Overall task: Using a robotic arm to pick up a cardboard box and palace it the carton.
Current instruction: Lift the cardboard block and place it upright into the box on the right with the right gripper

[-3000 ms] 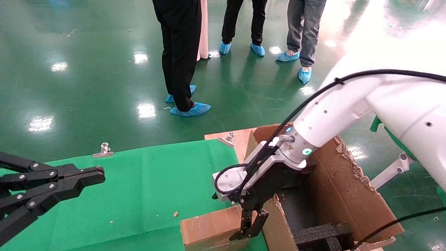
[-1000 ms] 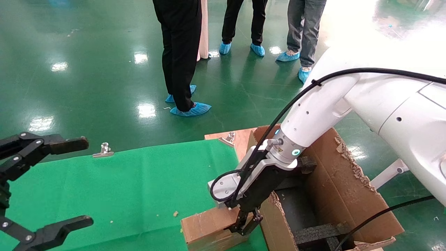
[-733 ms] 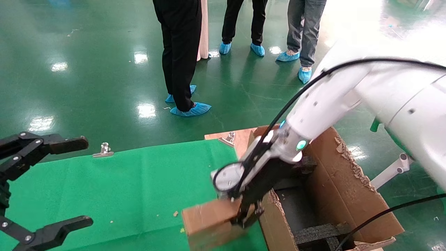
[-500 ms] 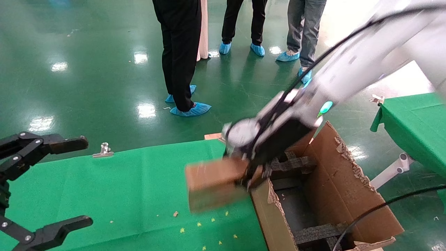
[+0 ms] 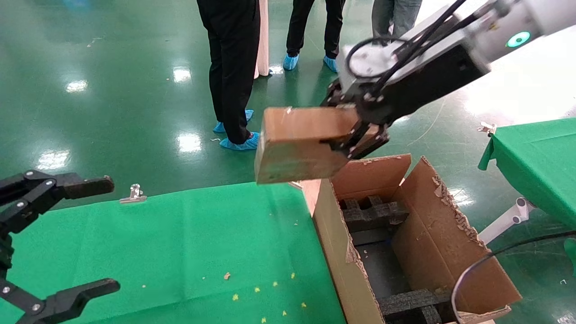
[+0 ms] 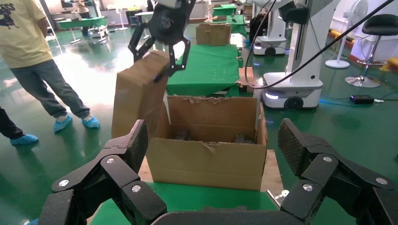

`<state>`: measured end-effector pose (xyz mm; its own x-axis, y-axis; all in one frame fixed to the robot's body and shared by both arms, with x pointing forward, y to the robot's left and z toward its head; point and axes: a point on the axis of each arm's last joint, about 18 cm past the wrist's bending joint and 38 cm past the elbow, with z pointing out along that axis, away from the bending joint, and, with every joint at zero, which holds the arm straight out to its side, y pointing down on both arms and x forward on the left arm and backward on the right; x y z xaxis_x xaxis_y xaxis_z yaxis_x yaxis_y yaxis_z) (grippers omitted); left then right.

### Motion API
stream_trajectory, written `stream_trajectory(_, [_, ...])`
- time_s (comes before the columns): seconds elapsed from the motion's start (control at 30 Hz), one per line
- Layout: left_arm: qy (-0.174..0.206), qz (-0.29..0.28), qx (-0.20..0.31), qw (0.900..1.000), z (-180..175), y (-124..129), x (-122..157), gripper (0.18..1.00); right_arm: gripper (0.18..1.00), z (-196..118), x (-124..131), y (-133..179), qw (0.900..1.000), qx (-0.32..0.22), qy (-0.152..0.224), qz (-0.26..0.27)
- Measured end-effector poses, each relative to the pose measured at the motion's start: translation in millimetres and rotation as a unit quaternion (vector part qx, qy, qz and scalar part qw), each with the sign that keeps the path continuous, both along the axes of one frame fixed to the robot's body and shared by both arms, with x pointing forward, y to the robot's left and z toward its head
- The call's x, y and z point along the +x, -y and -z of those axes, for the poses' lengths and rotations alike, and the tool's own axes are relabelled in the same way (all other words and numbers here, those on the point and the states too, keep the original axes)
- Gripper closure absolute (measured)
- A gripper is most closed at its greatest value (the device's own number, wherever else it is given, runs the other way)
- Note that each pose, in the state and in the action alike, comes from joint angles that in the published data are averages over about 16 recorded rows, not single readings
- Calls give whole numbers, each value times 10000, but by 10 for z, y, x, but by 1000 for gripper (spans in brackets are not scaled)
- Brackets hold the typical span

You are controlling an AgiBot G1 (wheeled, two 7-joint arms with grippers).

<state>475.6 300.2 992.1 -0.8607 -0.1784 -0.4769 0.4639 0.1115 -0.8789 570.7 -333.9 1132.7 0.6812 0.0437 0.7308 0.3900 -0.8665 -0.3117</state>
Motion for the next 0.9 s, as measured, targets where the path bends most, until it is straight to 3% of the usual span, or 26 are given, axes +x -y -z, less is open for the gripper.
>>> stream_trajectory(0.43, [0,0,0,10000,0,0,0,184,843,-108,-291,691,9970,154,144,739])
stream_trajectory(0.9, [0,0,0,10000,0,0,0,184,852,348,-615,1658,9782,445,-344,1997])
